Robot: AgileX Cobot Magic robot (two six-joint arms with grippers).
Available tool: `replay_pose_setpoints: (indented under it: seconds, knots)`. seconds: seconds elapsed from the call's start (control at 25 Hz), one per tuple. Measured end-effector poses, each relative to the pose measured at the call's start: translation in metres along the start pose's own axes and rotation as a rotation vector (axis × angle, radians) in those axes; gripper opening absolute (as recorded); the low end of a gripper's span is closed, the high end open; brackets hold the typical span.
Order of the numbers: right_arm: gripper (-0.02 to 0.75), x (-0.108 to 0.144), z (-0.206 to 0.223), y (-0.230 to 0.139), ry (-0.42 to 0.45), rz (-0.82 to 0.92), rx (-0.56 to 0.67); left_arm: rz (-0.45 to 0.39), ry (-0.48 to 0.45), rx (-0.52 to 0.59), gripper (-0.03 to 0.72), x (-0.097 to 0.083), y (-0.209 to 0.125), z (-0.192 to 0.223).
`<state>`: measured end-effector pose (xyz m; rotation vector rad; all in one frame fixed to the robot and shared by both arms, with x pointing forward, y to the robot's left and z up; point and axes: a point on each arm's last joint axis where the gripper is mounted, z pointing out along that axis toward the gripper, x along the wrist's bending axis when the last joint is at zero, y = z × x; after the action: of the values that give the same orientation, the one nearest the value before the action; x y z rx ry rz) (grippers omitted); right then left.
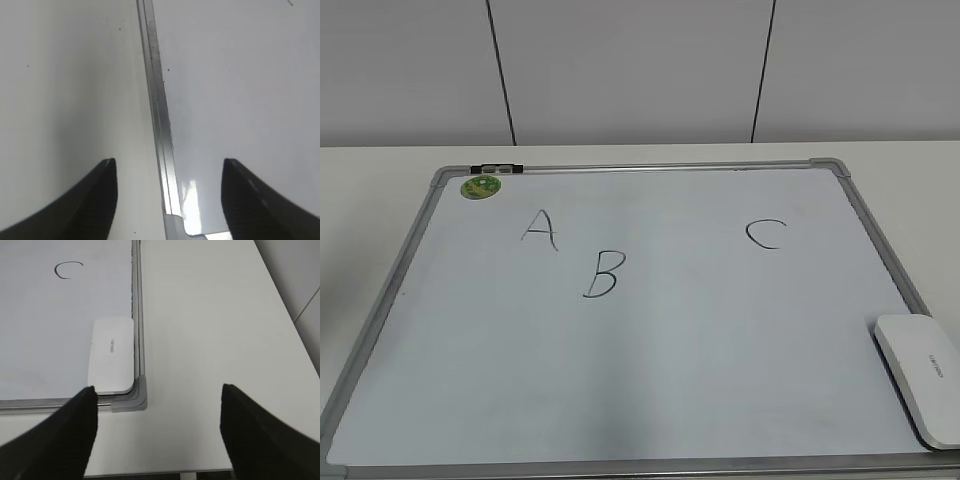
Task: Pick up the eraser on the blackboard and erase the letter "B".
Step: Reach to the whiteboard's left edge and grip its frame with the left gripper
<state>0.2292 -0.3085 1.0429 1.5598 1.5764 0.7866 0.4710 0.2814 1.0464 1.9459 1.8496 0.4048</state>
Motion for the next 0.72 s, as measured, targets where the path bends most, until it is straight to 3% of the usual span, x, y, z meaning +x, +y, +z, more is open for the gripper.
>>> replay_pose_setpoints:
  seconds: [0.4, 0.72]
  knots:
    - [0.568, 0.0, 0.0, 0.0, 0.0, 0.0, 0.0, 0.019, -0.003, 0.198, 0.465, 0.004, 0.055, 0.074]
    - [0.568, 0.0, 0.0, 0.0, 0.0, 0.0, 0.0, 0.007, -0.028, 0.323, 0.464, 0.018, 0.066, 0.135]
